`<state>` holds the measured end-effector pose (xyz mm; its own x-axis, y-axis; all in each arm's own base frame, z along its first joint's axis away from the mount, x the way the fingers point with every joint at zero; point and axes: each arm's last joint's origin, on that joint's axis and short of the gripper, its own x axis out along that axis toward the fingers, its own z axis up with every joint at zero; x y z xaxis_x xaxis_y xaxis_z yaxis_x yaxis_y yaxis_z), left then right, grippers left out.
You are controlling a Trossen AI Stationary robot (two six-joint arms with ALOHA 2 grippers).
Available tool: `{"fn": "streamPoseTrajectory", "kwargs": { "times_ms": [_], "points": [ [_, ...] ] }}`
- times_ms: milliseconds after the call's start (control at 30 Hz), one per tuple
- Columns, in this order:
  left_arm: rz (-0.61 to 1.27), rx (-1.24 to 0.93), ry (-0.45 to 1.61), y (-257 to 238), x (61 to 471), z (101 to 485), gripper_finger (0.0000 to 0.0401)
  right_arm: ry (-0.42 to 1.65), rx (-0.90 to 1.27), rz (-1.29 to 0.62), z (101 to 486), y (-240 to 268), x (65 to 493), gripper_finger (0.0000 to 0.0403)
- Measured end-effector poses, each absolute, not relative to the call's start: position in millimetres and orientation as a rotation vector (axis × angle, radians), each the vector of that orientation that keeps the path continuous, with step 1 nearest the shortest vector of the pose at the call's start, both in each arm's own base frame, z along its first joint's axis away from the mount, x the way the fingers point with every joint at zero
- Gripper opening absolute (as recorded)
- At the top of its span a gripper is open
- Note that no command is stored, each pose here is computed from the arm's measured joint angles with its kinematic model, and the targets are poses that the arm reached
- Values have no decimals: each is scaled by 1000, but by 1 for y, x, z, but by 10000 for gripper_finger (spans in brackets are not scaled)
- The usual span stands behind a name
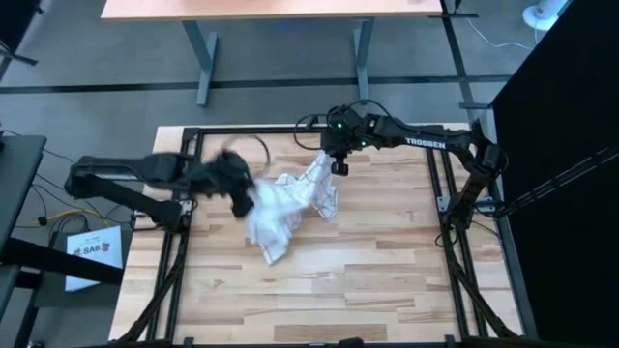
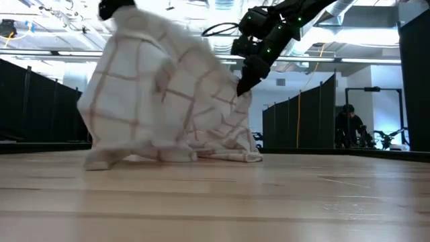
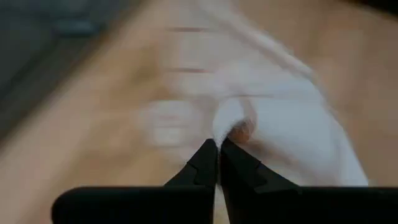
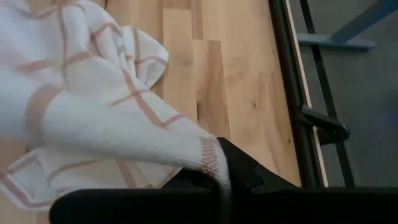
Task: Roll towel
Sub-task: Prepare the white striped towel on the table for folding
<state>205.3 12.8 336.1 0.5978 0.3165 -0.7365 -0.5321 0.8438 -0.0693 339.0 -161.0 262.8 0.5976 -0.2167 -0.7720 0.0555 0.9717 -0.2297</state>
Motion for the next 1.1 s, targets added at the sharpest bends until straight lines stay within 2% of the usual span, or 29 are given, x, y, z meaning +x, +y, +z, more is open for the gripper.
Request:
{"fn": "streamPoseTrajectory", "kwargs": {
  "times_ms": [133, 367, 533, 633, 733, 1100],
  "points": [
    [703, -261, 835, 38, 181, 328, 0, 906, -194, -153, 264, -158, 341, 0],
    [730, -270, 874, 59, 190, 257, 8, 904, -176, -164, 264, -159, 341, 0],
    [642, -401, 880, 63, 191, 231, 55, 909, -174, -163, 263, -159, 341, 0],
    [556, -523, 848, 61, 195, 240, 92, 912, -173, -162, 263, -159, 340, 0],
    [373, -583, 832, 47, 201, 256, 119, 916, -172, -161, 263, -158, 340, 0],
    [249, -258, 1091, -15, 237, 216, 119, 918, -178, -177, 263, -167, 336, 0]
  ]
}}
